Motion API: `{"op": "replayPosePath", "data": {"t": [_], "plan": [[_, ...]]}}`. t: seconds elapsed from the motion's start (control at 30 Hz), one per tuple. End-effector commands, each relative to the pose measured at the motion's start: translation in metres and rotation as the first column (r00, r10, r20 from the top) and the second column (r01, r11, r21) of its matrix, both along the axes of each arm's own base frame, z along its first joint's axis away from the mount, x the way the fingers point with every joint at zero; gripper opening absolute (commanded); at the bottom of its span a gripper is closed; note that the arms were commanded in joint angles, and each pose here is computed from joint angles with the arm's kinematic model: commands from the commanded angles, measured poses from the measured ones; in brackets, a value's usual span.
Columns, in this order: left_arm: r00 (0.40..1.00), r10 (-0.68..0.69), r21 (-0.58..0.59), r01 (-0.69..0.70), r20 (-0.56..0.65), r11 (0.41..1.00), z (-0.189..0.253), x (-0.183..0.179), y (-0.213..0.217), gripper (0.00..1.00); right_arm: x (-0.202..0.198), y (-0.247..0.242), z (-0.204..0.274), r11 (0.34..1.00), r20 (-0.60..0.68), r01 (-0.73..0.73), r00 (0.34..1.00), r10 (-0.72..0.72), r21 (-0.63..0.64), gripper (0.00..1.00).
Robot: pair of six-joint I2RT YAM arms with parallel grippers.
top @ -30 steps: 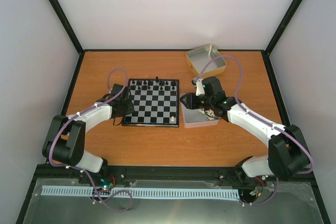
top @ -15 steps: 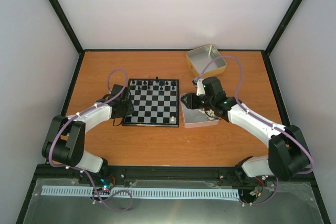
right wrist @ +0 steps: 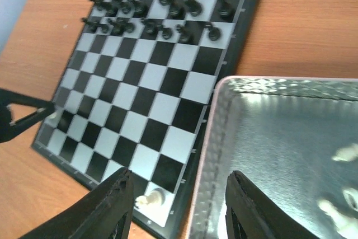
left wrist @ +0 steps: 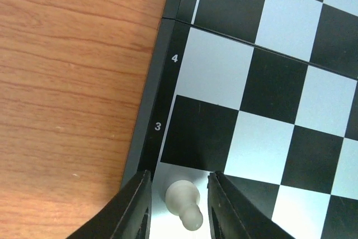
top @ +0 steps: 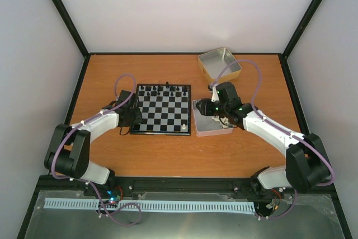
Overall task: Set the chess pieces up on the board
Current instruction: Place the chess piece on the chessboard.
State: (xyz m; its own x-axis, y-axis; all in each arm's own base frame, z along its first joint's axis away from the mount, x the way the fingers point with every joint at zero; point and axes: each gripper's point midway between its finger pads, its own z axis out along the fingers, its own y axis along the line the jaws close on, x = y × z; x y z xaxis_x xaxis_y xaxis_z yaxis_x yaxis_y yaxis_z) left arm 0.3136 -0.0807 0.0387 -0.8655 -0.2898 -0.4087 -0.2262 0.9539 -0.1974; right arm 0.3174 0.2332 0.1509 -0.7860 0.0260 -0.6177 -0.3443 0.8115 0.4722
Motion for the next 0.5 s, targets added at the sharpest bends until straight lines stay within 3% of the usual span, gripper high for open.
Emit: {"op": "replayPosePath", "data": {"t": [0.0,0.17,0.3,0.47], "plan": [[0.998,-0.004,-0.009,0.004,0.064,1.0,0.032,0.013,-0.002,0.31,0.01,-0.036,-0.008,0.98,-0.002,0.172,0.985,-0.173,-0.1,0.46],[0.989,0.021,0.004,-0.022,0.15,1.0,0.074,0.021,0.004,0.39,0.014,-0.084,-0.033,0.903,-0.013,0.33,0.938,-0.347,-0.277,0.46],[0.964,-0.009,-0.033,0.018,0.265,0.999,0.115,0.026,-0.002,0.44,0.015,-0.097,-0.048,0.874,-0.024,0.335,0.93,-0.366,-0.352,0.46],[0.907,-0.102,-0.123,0.165,0.407,0.979,0.156,0.027,-0.028,0.5,0.027,-0.095,-0.061,0.856,-0.046,0.294,0.938,-0.344,-0.425,0.45]]}}
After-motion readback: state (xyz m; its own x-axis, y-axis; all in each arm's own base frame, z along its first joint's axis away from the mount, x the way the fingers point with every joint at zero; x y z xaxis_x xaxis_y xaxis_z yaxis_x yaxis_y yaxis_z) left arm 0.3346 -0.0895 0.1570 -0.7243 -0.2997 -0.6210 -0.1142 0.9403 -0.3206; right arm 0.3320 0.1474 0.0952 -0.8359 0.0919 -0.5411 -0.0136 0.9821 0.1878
